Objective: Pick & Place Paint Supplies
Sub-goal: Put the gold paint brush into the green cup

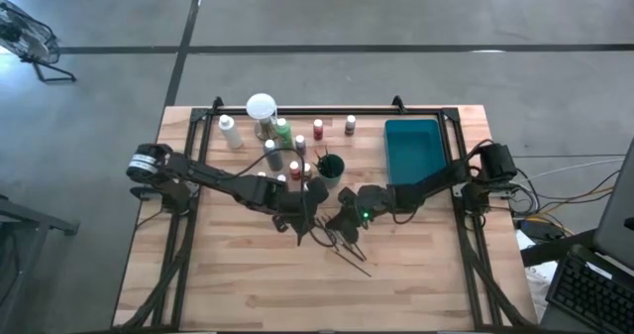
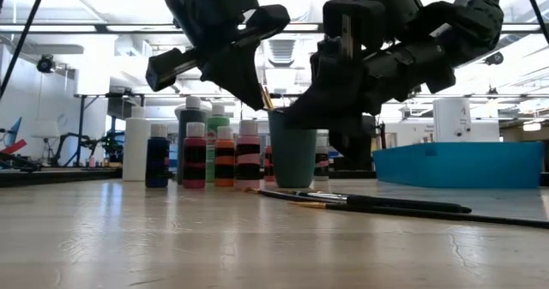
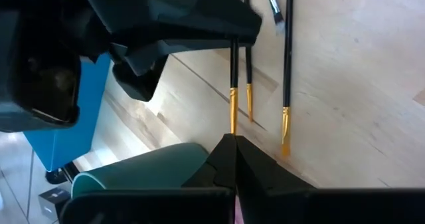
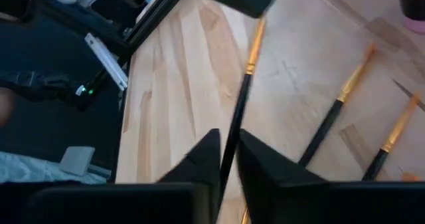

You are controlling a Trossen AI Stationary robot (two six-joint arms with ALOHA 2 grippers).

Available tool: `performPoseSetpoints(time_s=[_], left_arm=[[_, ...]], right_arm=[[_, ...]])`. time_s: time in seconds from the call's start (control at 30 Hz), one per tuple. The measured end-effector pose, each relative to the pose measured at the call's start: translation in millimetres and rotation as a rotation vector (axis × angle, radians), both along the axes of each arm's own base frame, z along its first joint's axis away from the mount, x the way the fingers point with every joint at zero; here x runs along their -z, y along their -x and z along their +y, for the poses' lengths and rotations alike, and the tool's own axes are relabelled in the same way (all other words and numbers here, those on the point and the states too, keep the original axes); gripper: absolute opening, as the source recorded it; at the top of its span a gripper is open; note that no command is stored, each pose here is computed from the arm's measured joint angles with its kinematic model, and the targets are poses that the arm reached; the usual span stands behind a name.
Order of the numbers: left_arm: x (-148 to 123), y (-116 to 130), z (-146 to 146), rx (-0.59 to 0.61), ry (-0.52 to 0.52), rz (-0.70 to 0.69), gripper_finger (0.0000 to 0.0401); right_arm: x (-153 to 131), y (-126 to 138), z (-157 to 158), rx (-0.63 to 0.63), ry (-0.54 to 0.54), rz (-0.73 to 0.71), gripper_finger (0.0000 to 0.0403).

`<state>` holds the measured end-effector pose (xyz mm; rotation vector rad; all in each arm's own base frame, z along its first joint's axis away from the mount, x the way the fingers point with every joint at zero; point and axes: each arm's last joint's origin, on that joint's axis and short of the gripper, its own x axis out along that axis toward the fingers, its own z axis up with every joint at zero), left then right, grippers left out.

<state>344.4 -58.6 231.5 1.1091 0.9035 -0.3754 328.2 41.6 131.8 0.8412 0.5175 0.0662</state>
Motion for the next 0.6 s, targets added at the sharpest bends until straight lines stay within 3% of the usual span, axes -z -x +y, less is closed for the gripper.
performPoseSetpoints(time_s=[0.27, 0.43, 0.6], left_arm=[[0, 0, 0, 0.002, 0.002, 0.000, 0.0007], [1, 1, -1, -0.012, -0.004, -0.001, 0.0041], [0, 8, 0, -0.138, 0.000, 0.018, 0.0090]], right_arm=[[0, 0, -1, 0.010, -0.015, 0.008, 0.0011], [-6, 0, -1, 0.005, -0.018, -0.014, 0.0010], [-18, 7, -3, -0.003, 0.004, 0.023, 0.0010]])
